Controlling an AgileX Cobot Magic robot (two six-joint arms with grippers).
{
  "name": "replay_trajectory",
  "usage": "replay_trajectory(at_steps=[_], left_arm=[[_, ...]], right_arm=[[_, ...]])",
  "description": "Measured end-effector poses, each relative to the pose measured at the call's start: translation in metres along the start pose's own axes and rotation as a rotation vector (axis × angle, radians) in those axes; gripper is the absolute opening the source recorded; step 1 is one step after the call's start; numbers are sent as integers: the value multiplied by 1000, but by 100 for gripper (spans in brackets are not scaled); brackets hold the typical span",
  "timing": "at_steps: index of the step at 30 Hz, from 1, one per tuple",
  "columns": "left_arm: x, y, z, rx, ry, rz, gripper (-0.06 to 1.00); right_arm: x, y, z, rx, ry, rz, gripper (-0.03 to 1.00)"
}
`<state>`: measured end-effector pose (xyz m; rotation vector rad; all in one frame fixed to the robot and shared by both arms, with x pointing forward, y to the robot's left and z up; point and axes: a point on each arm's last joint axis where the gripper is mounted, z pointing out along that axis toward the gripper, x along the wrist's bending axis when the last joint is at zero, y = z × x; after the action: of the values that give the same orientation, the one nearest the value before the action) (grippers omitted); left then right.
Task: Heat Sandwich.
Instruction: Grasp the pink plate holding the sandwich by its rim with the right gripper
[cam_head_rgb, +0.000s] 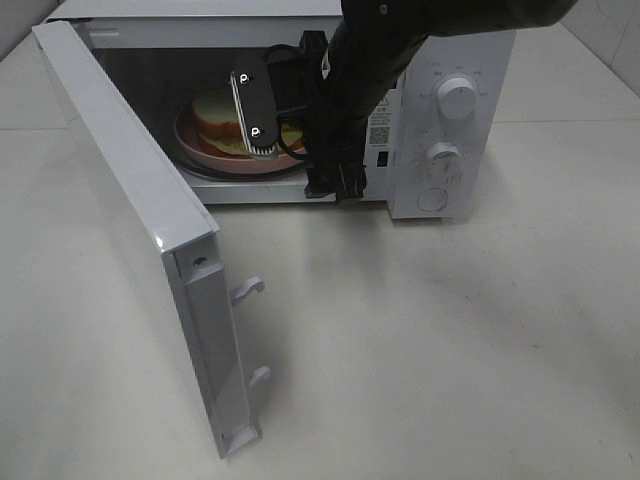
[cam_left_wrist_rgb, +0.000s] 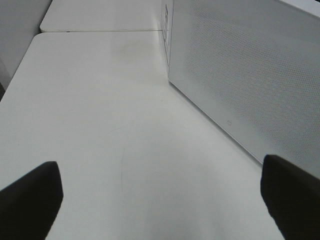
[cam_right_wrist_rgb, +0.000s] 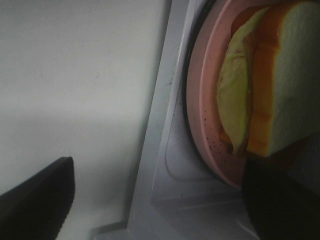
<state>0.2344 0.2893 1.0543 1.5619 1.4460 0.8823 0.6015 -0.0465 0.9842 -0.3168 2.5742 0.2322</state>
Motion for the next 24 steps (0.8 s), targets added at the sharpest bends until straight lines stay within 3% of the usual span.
replay_trajectory(at_steps=[24], left_arm=[[0, 0, 0, 0, 0, 0, 99]], right_arm=[[-27, 18, 69, -14, -26, 34, 84]])
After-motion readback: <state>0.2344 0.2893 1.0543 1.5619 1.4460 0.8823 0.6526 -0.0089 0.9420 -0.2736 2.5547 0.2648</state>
